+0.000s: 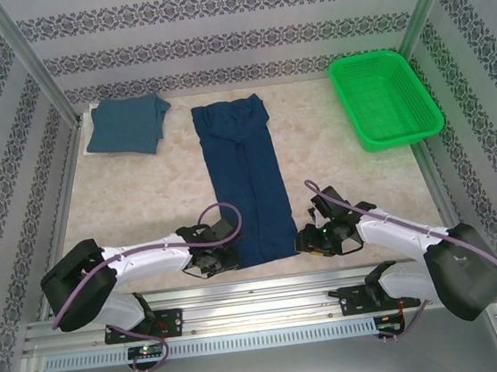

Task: Fold and stack the t-shirts

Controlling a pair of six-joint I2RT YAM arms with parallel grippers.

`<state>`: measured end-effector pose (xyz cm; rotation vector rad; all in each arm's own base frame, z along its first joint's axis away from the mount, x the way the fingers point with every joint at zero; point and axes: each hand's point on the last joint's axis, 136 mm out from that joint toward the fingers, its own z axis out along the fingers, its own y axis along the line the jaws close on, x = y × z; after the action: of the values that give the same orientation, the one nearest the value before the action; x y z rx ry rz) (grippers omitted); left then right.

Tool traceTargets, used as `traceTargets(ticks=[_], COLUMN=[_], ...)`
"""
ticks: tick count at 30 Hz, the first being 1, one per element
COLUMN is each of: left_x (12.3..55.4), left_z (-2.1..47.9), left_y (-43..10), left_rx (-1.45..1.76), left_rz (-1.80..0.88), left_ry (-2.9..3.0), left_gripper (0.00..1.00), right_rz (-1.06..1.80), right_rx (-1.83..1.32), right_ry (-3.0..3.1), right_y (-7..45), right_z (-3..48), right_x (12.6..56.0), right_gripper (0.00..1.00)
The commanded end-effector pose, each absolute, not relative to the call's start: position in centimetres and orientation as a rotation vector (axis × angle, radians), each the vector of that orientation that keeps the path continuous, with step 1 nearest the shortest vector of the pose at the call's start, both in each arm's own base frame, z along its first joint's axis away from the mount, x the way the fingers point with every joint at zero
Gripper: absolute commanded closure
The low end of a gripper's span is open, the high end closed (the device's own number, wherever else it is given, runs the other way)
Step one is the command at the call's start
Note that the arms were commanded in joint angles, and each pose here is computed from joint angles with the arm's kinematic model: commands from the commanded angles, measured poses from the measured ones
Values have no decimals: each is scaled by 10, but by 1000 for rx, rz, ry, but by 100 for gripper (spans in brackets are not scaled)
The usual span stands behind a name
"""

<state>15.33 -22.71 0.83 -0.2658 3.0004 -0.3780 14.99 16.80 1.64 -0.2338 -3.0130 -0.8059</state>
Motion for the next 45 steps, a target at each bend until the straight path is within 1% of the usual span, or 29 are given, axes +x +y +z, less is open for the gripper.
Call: traceTargets(ticks=[1, 4, 8, 14, 19, 22, 25, 29, 32, 35, 37, 40, 42, 43, 44, 45], left_x=[189, 190, 188, 180, 179, 183, 184, 185, 185, 188, 189, 192, 195, 196, 198, 199], left_z=[25, 31, 40, 49, 64, 71, 72, 67, 61, 59, 56, 51, 48, 47, 46, 47], left_y=[-321, -322, -325, -314, -301, -310, -319, -323, -324, -330, -335, -341, -344, -345, -347, -350], left_rx=[-147, -137, -149, -204, -278, -300, -293, -280, -296, -265, -246, -214, -185, -178, -175, -171], left_rz=[-915, -916, -962, -1009, -1059, -1145, -1175, -1165, -1174, -1167, -1172, -1158, -1123, -1115, -1120, -1125], left_ry=[2792, 2786, 2780, 2763, 2691, 2652, 2652, 2677, 2676, 2682, 2689, 2694, 2712, 2713, 2709, 2705], left_gripper=[55, 53, 53, 54, 53, 53, 53, 54, 56, 60, 65, 78, 90, 97, 100, 100], right_rz=[-1019, -1016, -981, -976, -1005, -975, -964, -923, -929, -915, -902, -918, -933, -934, -932, -937], right_rx=[-92, -85, -75, -78, -92, -76, -78, -75, -68, -65, -71, -72, -76, -80, -83, -84], right_ry=[-3098, -3103, -3107, -3093, -3120, -3106, -3097, -3102, -3105, -3107, -3104, -3076, -3071, -3076, -3083, -3092], right_y=[199, 199, 196, 192, 189, 190, 191, 189, 190, 191, 190, 194, 195, 195, 194, 193], right_z=[29, 33, 37, 39, 53, 48, 41, 33, 29, 25, 19, 14, 13, 14, 15, 18], right_x=[181, 182, 178, 170, 169, 169, 170, 172, 176, 178, 179, 175, 173, 173, 173, 174], right_gripper=[56, 56, 55, 55, 53, 53, 53, 54, 54, 56, 60, 68, 75, 80, 84, 87])
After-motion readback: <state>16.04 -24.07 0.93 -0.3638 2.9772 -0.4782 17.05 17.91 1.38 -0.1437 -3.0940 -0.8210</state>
